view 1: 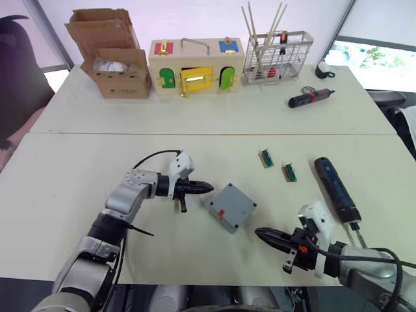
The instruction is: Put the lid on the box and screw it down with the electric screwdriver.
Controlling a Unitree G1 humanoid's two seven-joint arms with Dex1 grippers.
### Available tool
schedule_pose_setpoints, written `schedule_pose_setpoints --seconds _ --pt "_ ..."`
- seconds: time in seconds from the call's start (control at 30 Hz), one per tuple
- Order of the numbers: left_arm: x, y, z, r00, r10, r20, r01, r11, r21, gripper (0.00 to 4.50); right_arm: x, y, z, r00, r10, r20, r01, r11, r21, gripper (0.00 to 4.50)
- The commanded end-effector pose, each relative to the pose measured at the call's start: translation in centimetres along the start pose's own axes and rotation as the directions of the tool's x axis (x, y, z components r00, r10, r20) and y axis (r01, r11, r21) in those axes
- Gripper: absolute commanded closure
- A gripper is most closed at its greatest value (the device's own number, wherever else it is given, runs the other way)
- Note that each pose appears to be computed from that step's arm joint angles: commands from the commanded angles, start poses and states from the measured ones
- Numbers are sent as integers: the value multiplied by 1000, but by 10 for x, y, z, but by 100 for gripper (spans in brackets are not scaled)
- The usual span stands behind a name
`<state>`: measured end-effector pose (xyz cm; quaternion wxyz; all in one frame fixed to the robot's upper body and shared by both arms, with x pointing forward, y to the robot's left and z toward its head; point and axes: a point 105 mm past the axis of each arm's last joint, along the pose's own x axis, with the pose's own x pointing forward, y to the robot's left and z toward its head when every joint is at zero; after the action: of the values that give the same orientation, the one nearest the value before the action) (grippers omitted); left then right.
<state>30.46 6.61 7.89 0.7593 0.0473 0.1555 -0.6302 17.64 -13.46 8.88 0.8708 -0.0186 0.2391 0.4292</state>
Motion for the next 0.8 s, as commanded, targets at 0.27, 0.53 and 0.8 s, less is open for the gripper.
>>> schedule_pose_setpoints --seconds 0.27,0.53,0.8 --pt "-7 -29 3 996 -83 -13 83 996 -19 450 16 -14 9 1000 -5 22 6 999 -40 449" --pt "-5 -43 -3 993 -111 -29 110 993 -47 450 25 -30 28 997 -17 81 25 994 -102 449" --pt "-10 -42 -3 996 -81 -29 79 995 -57 450 35 -33 31 996 11 84 -1 993 -121 449"
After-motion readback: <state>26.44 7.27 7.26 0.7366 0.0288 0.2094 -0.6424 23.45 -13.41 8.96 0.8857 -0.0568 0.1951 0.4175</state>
